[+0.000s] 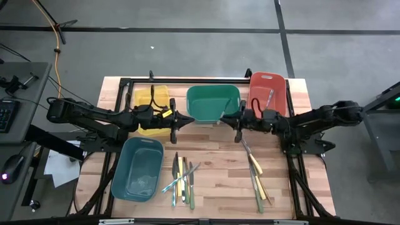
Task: Sort silverware by color (type)
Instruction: Put the blue patterned knife into the orange bin
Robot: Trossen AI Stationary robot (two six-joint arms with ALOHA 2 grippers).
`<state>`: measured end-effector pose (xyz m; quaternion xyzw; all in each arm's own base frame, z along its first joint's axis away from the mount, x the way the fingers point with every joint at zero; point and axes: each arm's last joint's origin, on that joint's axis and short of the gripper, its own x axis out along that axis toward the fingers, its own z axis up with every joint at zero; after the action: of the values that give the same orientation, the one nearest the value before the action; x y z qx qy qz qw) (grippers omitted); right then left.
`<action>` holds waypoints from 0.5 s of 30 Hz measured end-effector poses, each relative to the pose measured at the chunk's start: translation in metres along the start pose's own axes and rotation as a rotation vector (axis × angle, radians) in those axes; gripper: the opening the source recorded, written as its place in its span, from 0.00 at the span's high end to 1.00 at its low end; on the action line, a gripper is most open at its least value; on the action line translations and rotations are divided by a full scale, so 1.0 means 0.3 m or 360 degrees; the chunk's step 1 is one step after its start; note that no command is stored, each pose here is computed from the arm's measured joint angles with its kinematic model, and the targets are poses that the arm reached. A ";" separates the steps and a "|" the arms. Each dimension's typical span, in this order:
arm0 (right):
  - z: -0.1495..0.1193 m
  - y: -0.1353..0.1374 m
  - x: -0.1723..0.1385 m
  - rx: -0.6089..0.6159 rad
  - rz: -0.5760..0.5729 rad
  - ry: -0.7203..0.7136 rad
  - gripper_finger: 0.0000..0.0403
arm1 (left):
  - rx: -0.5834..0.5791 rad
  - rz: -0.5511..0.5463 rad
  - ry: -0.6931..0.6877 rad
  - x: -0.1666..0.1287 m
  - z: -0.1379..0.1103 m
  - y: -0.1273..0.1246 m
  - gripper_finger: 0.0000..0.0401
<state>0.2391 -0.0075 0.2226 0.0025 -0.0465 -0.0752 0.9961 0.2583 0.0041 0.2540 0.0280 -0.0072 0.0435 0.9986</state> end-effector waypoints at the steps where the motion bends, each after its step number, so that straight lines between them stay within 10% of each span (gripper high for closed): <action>1: -0.004 -0.007 0.004 0.0000 0.0009 0.0008 0.98 | 0.0001 0.0014 0.0015 0.000 -0.003 0.001 0.99; 15: -0.018 -0.033 0.014 0.0029 0.0048 0.0079 0.98 | 0.0001 0.0029 0.0035 0.000 -0.007 0.002 0.99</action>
<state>0.2424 -0.0180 0.2176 0.0127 -0.0226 -0.0597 0.9979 0.2583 0.0049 0.2520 0.0277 0.0035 0.0529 0.9982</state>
